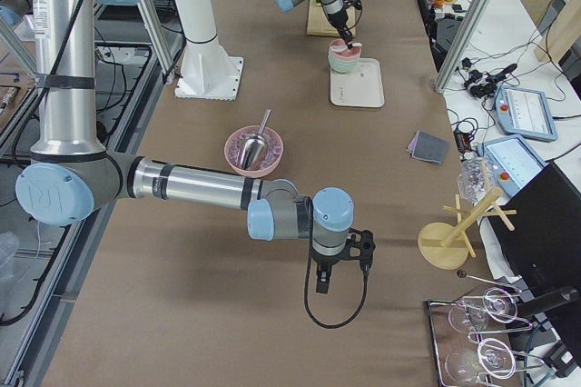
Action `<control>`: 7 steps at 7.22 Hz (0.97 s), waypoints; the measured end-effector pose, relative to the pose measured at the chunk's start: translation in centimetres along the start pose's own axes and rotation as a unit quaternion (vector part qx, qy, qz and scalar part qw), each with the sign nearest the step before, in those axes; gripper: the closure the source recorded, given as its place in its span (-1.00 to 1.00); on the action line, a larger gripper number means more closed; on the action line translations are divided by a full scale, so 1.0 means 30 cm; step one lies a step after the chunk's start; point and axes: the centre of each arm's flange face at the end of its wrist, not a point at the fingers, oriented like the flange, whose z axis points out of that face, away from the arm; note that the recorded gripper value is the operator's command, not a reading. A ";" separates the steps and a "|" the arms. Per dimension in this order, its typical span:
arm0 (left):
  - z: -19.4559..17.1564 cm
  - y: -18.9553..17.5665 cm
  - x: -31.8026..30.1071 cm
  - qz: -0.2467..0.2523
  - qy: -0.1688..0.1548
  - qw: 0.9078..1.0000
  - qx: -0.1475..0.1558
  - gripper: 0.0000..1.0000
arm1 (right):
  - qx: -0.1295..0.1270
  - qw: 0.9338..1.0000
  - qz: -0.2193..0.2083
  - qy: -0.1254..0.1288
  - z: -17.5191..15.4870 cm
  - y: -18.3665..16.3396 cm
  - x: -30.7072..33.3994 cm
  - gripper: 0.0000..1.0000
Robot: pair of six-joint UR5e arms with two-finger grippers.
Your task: Stack pink bowl on green and place spoon
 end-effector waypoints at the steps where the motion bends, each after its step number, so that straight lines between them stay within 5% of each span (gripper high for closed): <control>1: -0.002 0.000 0.001 0.007 0.001 1.000 0.000 -0.97 | 0.000 1.000 0.000 0.000 -0.001 -0.001 -0.001 -1.00; 3: -0.042 -0.037 0.001 0.049 0.007 0.999 0.003 -0.97 | 0.000 1.000 0.000 0.000 0.001 -0.001 0.001 -1.00; 5: -0.111 -0.208 -0.104 0.134 -0.009 0.991 -0.028 -0.98 | -0.001 1.000 0.003 0.012 0.010 0.010 0.018 -1.00; 7: -0.192 -0.482 -0.394 0.247 -0.027 0.965 -0.081 -0.98 | -0.003 1.000 0.006 0.021 0.018 0.024 0.034 -1.00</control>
